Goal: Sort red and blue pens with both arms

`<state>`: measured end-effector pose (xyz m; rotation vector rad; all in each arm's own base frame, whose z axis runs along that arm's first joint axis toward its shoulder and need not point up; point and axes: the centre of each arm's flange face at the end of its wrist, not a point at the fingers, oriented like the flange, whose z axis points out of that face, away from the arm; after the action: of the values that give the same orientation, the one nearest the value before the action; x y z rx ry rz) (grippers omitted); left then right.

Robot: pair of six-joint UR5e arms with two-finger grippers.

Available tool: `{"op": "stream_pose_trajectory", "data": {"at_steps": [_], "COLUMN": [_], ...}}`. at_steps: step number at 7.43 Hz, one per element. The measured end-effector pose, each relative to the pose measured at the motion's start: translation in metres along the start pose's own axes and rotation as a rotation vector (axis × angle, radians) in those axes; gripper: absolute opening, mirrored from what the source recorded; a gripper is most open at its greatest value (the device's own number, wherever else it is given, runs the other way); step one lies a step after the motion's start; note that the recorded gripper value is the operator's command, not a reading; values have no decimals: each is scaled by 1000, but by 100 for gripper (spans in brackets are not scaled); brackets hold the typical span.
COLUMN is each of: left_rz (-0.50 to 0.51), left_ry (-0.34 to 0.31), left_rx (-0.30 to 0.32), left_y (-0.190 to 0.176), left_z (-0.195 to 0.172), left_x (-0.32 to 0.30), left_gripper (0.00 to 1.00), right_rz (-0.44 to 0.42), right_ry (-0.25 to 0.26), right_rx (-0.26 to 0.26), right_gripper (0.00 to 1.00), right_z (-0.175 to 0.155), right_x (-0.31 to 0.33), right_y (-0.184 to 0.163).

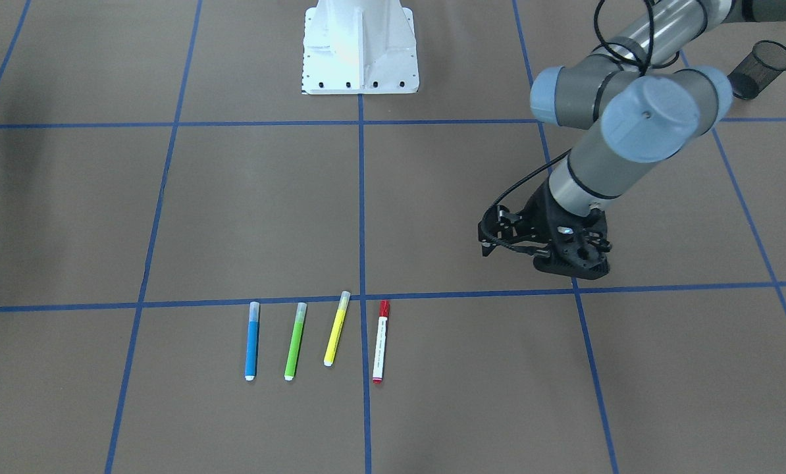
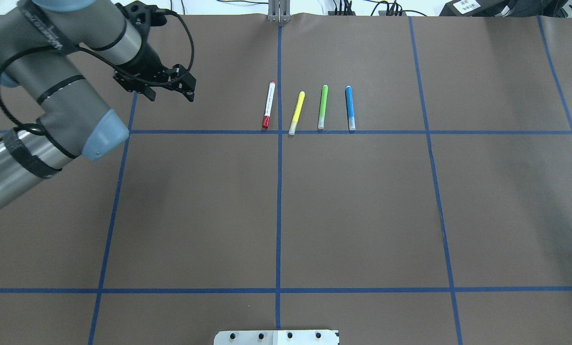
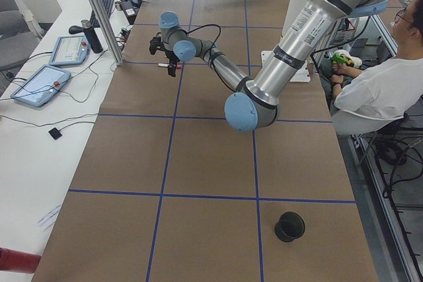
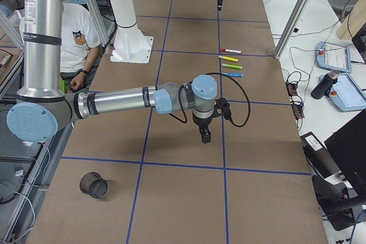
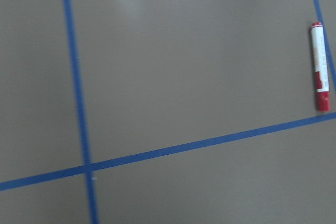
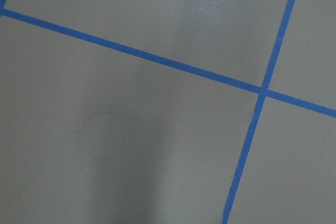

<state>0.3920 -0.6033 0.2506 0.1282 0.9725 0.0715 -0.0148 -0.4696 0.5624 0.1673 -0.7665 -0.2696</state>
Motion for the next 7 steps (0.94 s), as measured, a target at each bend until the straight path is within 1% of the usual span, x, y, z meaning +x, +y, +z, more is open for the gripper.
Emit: {"op": "stream_pose_trajectory", "data": {"at_steps": [2, 3, 4, 6, 7], "left_rz": [-6, 13, 33, 69, 82], "left_ry": [-29, -54, -75, -97, -117], "left_rx": [-23, -10, 4, 35, 54], "left_y": [-24, -31, -35, -42, -43], "left_z": [41, 67, 91, 130, 144], "left_x": [47, 72, 94, 120, 131], "left_gripper": [99, 95, 93, 90, 86], "right_rz": [49, 63, 66, 55, 49], "right_ry": [-9, -15, -18, -24, -25], "right_rx": [-2, -5, -7, 7, 9], "right_gripper": [100, 100, 100, 100, 100], "right_z": [5, 7, 9, 9, 10], "right_x": [-24, -34, -41, -48, -50], "right_y": [-19, -26, -30, -34, -34]}}
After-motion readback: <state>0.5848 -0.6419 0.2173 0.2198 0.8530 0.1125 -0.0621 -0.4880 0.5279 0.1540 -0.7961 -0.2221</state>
